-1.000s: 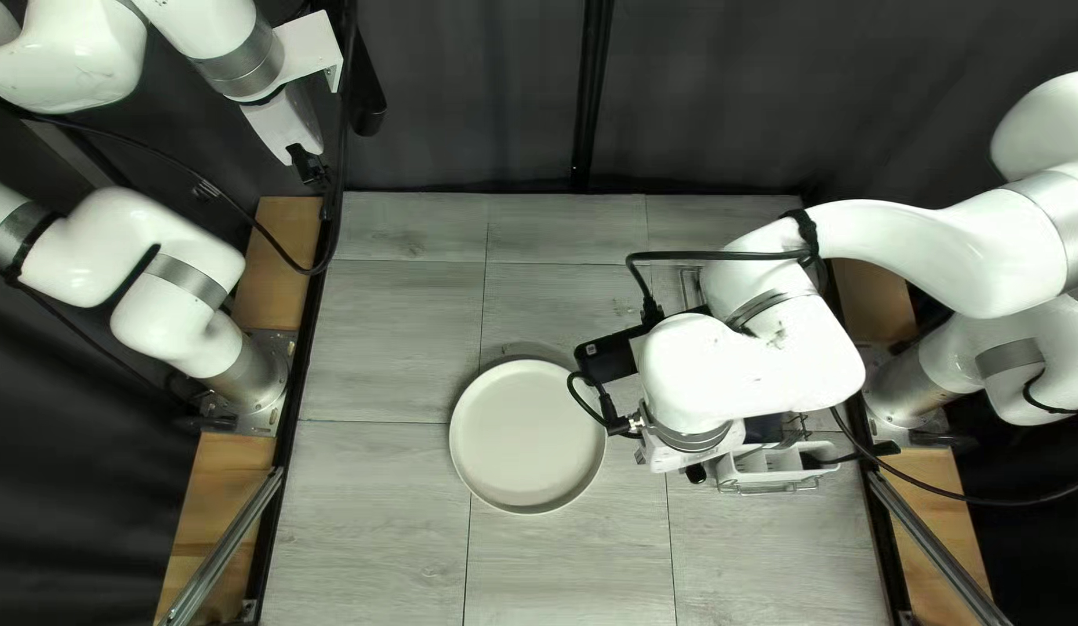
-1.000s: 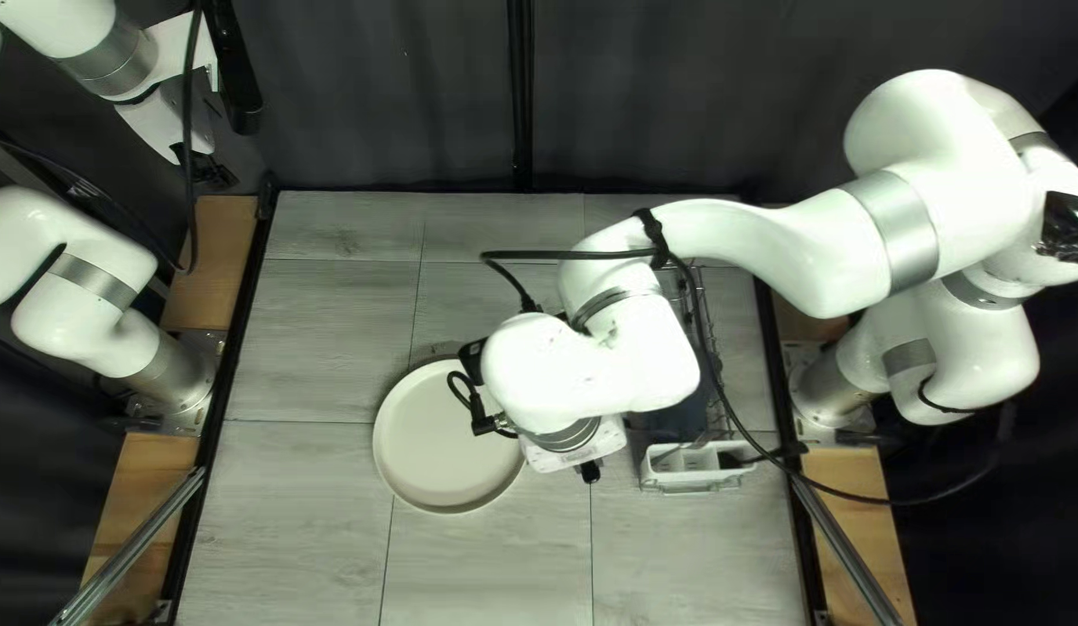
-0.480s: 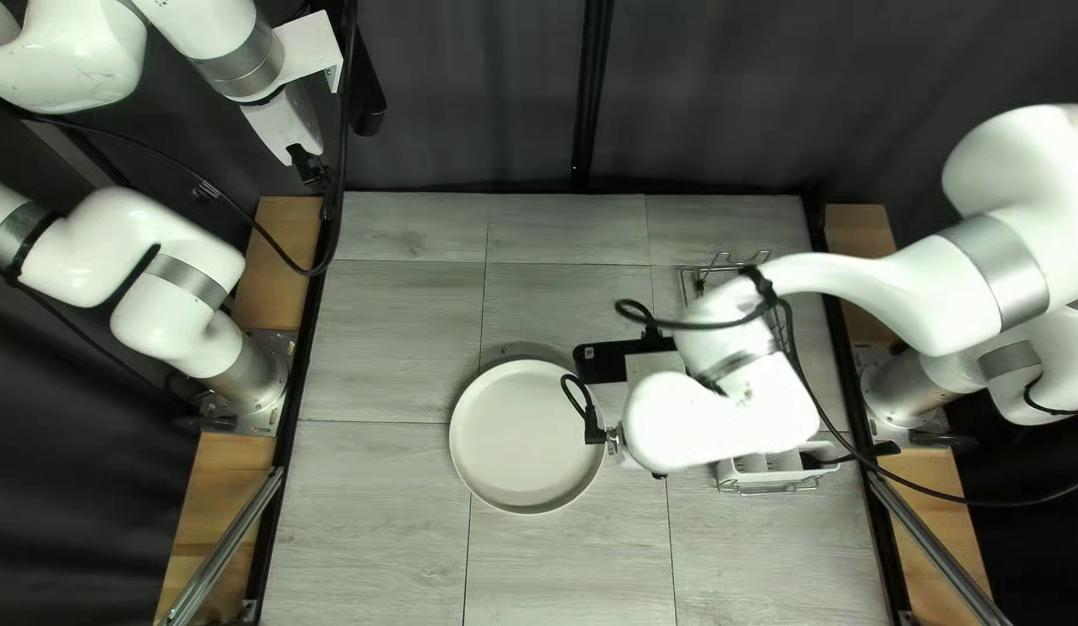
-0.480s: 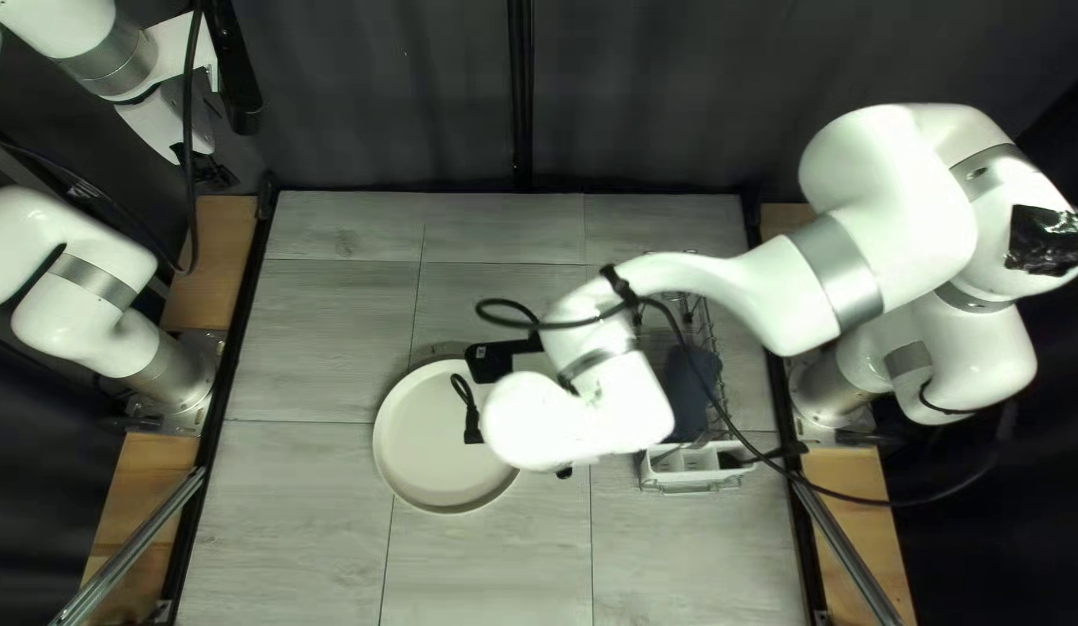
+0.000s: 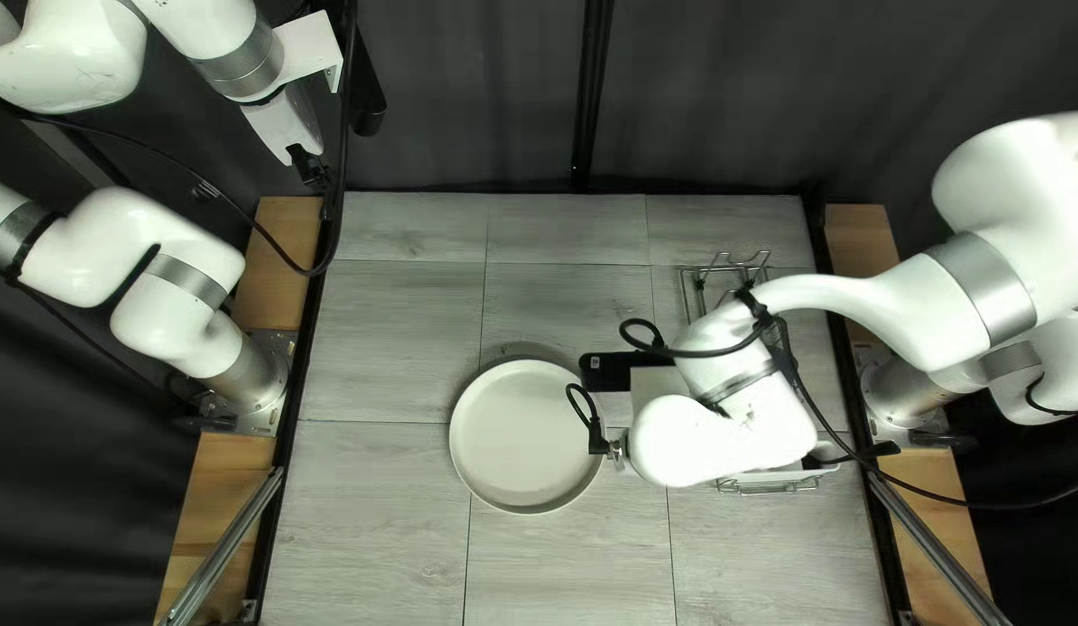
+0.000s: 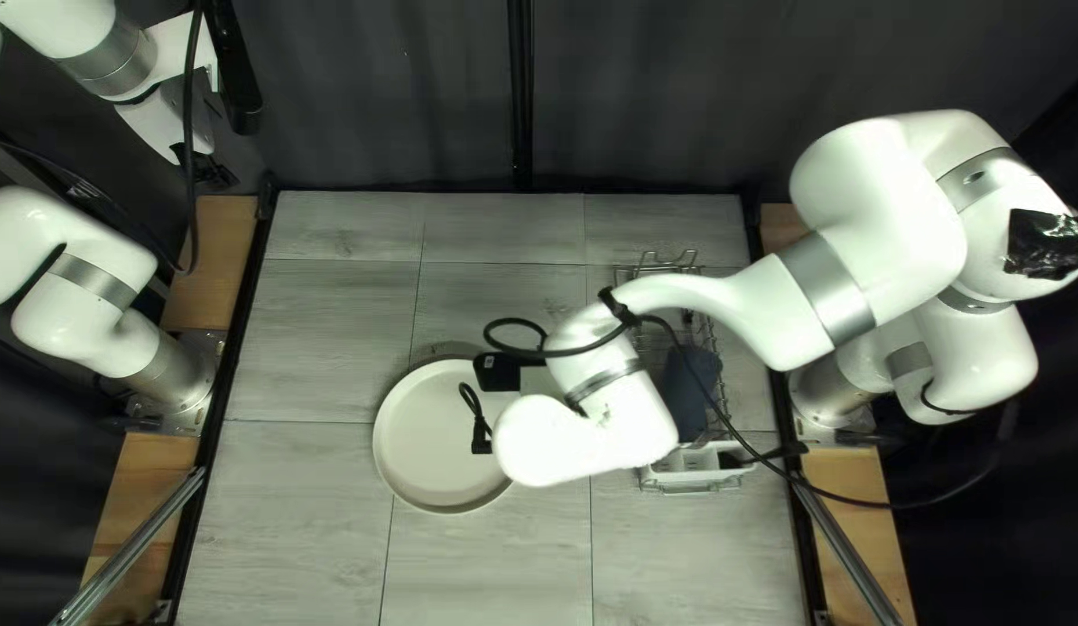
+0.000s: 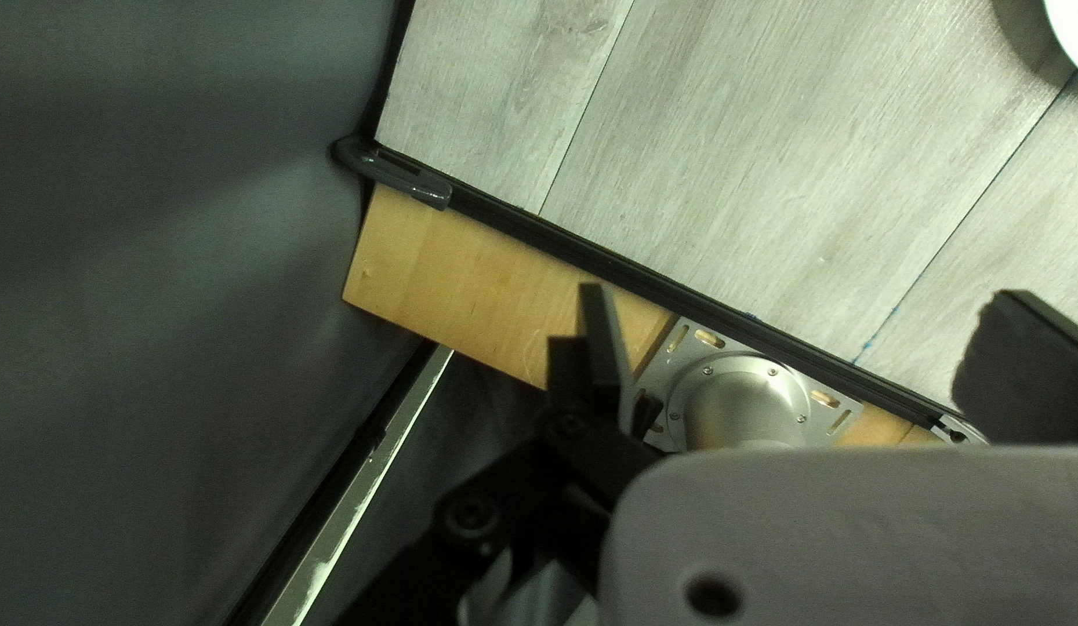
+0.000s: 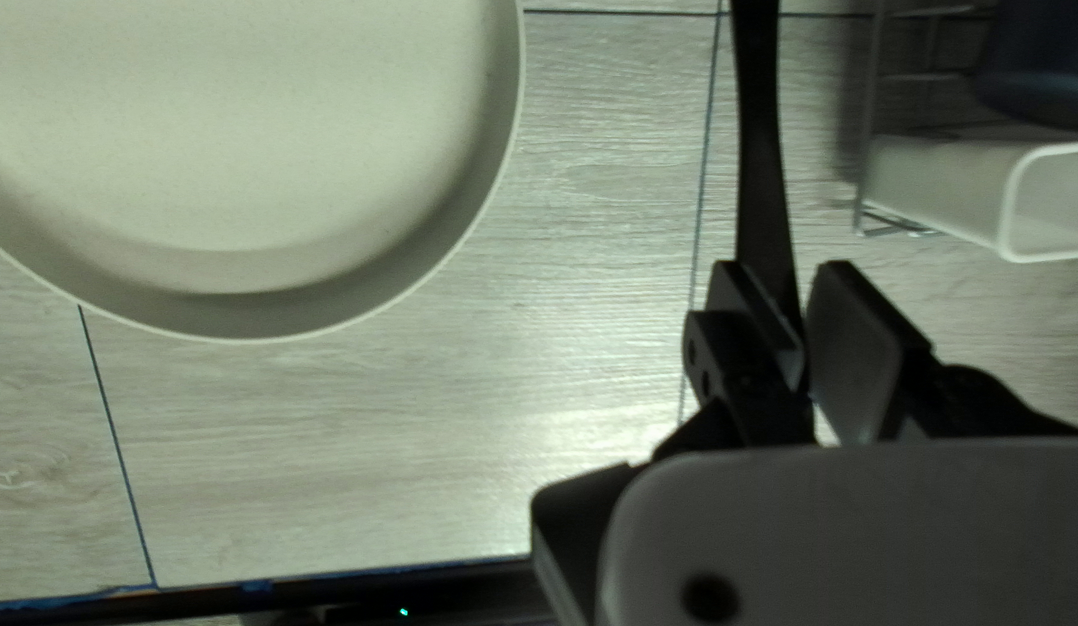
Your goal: Pick up and place plate onto table. Place down one fork to the left of the plate. Place spoon and knife to the right of the plate. Place cup above the knife and spoon
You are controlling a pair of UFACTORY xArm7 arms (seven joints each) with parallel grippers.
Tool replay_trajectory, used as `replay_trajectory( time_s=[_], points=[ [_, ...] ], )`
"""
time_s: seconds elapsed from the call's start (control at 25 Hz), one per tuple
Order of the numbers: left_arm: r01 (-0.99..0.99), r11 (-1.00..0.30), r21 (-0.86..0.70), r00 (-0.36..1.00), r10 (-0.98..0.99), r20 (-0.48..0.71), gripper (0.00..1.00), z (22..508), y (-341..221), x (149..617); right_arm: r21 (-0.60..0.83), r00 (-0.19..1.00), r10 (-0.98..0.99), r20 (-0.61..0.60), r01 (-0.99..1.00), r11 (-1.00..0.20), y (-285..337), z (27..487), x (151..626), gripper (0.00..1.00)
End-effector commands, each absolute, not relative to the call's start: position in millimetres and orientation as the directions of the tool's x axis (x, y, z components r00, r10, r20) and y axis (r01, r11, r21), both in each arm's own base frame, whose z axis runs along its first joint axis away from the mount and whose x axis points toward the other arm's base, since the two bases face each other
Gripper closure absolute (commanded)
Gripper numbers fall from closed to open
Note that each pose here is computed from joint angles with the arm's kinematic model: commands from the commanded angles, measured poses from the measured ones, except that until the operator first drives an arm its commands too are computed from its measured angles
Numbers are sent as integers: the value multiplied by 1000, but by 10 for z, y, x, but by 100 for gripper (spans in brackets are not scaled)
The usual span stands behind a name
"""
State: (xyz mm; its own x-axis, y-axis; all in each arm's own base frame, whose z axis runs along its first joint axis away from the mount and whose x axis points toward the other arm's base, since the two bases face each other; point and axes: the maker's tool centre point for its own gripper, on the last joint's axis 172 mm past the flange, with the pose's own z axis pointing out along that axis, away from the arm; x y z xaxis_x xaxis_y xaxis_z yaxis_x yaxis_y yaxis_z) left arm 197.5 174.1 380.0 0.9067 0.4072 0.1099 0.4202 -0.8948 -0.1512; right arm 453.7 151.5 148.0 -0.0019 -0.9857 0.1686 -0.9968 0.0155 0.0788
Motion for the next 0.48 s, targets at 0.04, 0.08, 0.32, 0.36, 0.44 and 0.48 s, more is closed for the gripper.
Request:
replay_trajectory(
  time_s=[0.04, 0.08, 0.32, 0.36, 0.44, 0.48],
  points=[
    [420, -895, -151, 907, 407, 110, 0, 3800, 1741, 1975, 53, -11, -984, 175, -998, 21, 1518, 1254, 4551, 100],
    [420, -895, -151, 907, 407, 110, 0, 3800, 1741, 1975, 51, -11, -984, 175, -998, 21, 1517, 1195, 4554, 100],
    [420, -895, -151, 907, 407, 110, 0, 3800, 1741, 1975, 38, -16, -982, 191, -999, 24, 1475, 1019, 4561, 100],
    [420, -895, -151, 907, 407, 110, 0, 3800, 1741, 1975, 33, -19, -981, 195, -999, 26, 1459, 996, 4557, 100],
    [420, -895, -151, 907, 407, 110, 0, 3800, 1741, 1975, 27, -21, -979, 205, -999, 27, 1457, 942, 4561, 100],
    [420, -895, -151, 907, 407, 110, 0, 3800, 1741, 1975, 27, -21, -978, 209, -999, 27, 1461, 907, 4564, 100]
  ],
)
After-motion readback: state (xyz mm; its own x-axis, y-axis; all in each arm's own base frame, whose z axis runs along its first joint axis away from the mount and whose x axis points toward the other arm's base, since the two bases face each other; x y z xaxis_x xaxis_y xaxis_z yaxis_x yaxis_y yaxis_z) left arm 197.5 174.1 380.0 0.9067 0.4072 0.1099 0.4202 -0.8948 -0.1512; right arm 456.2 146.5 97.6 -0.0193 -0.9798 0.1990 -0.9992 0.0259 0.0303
